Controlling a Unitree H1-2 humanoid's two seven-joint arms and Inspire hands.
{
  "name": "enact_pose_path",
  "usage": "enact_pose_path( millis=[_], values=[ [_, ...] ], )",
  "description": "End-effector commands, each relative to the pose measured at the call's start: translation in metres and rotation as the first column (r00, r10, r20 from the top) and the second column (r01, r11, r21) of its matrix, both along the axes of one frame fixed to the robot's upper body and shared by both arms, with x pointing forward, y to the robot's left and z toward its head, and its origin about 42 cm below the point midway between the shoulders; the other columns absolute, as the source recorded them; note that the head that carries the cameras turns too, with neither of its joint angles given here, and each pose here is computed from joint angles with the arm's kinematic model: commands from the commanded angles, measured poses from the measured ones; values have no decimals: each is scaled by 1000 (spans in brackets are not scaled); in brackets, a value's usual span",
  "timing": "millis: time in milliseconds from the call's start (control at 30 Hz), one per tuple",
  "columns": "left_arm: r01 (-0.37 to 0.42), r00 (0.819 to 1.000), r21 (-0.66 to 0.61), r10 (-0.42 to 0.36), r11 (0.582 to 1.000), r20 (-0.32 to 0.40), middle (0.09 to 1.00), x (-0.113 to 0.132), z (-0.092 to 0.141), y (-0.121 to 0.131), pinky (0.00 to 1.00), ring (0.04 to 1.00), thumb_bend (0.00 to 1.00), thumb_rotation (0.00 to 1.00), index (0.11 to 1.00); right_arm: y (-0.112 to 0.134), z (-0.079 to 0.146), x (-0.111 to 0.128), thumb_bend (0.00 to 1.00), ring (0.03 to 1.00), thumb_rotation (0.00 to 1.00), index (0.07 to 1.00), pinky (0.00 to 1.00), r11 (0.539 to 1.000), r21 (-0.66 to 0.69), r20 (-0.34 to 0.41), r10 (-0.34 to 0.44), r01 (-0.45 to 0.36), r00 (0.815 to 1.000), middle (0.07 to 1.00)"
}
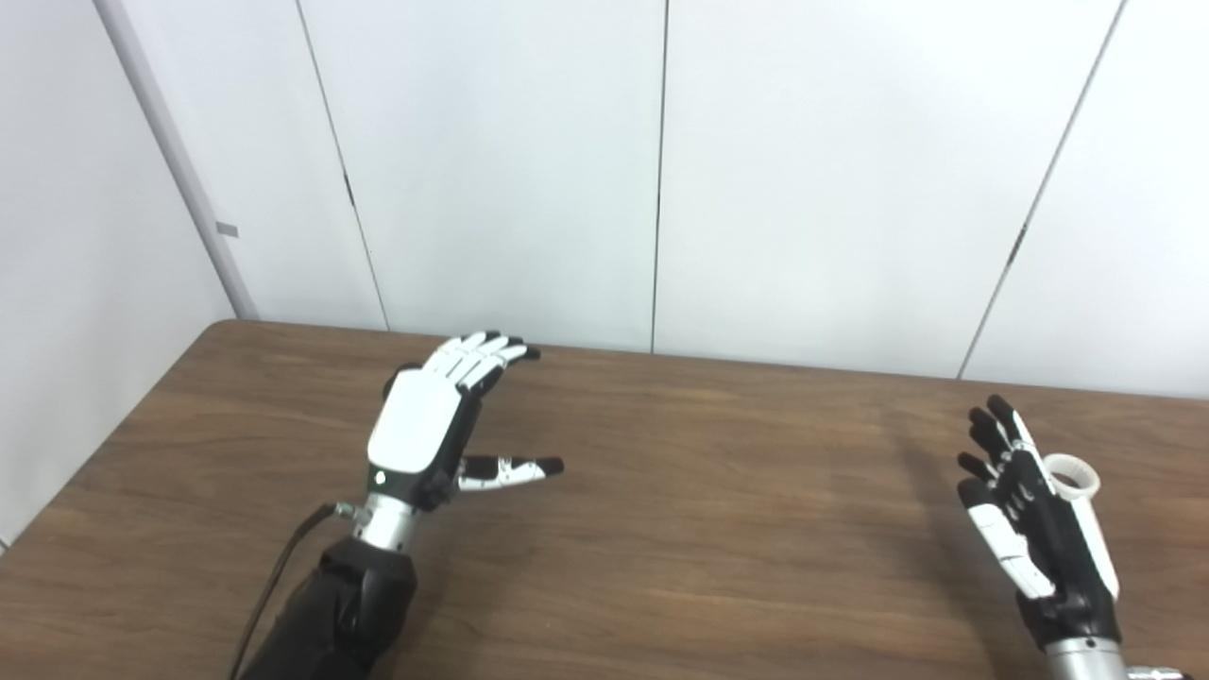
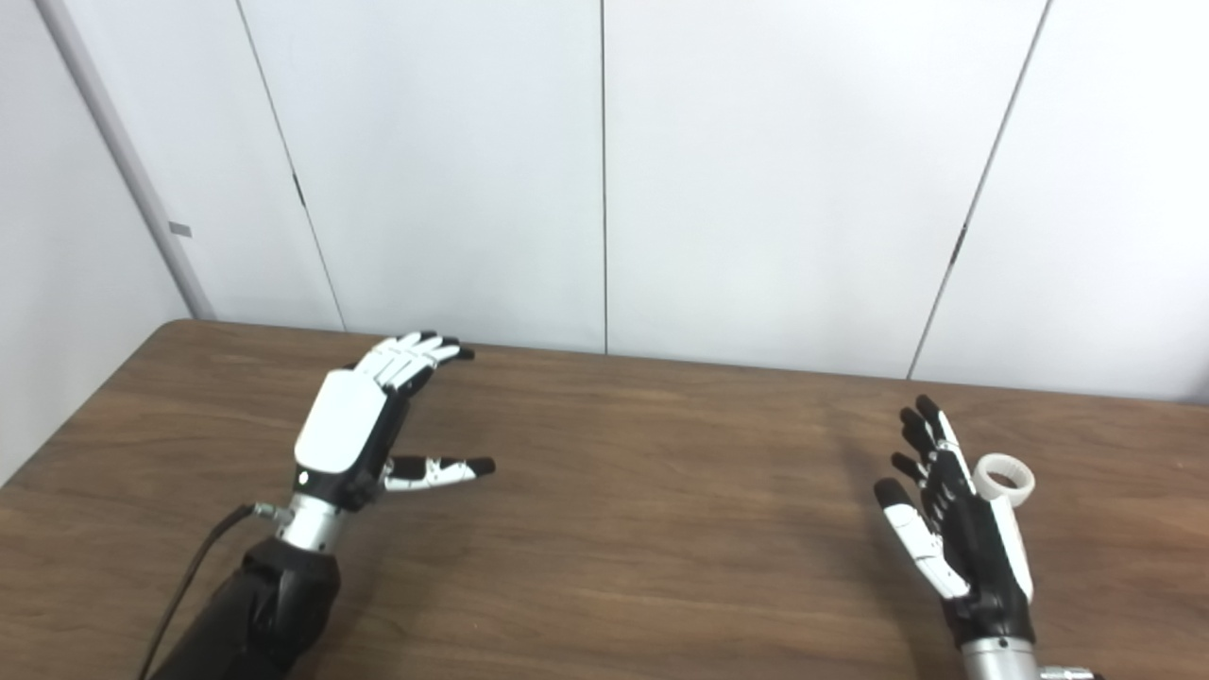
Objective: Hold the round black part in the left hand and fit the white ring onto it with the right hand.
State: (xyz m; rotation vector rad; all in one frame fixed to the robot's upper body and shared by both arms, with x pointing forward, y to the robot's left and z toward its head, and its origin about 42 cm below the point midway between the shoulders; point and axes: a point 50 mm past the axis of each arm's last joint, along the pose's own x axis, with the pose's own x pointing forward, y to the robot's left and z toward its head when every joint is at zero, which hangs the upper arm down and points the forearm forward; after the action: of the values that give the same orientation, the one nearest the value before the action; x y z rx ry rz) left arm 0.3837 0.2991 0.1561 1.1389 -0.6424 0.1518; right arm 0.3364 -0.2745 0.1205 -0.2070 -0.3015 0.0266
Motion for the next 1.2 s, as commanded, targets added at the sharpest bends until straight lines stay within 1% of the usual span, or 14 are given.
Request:
enact_pose_path(
  millis=[0,100,267,400,533,667,767,867,967,1067,1167],
  values=[
    [-31,995,36,27,999,96,856,13,21,11,902,904,921,421,797,3,-49,-30,480,946,706,963,878,999,31,-148,-26,31,989,939],
    [-77,993,76,70,994,95,876,19,21,22,927,924,925,415,811,2,-51,-31,477,944,708,962,871,999,26,-151,-33,37,988,938],
    [-140,989,136,132,981,69,897,29,31,42,946,935,913,479,841,4,-50,-31,469,947,711,961,886,999,13,-147,-28,30,989,937],
    [-186,982,134,183,973,37,911,35,39,60,983,954,913,434,858,4,-49,-30,472,954,724,959,917,999,1,-149,-32,32,988,935],
    [-219,974,135,223,966,-21,935,42,42,72,975,967,931,439,879,4,-49,-31,470,958,730,962,924,1000,-4,-151,-29,29,988,940],
    [-247,962,115,258,962,-91,944,47,38,79,983,980,964,460,894,4,-50,-31,477,964,737,964,952,1000,-12,-152,-29,28,988,943],
    [-268,951,102,280,958,-130,944,50,34,83,986,977,993,473,913,3,-52,-31,474,960,729,960,950,1000,-6,-152,-29,28,988,941],
    [-289,942,101,302,952,-145,938,52,27,86,977,970,1000,439,920,2,-53,-31,473,952,705,962,884,999,15,-149,-27,30,988,941],
    [-311,927,109,326,944,-184,953,52,23,88,993,988,1000,451,941,0,-54,-30,448,933,706,963,838,1000,-3,-140,-28,28,990,936],
    [-314,921,103,329,944,-209,965,52,22,90,1000,999,1000,457,949,-1,-53,-29,460,944,727,964,863,1000,2,-141,-25,25,990,942],
    [-313,915,105,329,944,-233,966,54,21,91,1000,999,1000,450,948,-3,-53,-29,483,958,743,963,936,999,-1,-142,-33,33,989,940]
  ],
)
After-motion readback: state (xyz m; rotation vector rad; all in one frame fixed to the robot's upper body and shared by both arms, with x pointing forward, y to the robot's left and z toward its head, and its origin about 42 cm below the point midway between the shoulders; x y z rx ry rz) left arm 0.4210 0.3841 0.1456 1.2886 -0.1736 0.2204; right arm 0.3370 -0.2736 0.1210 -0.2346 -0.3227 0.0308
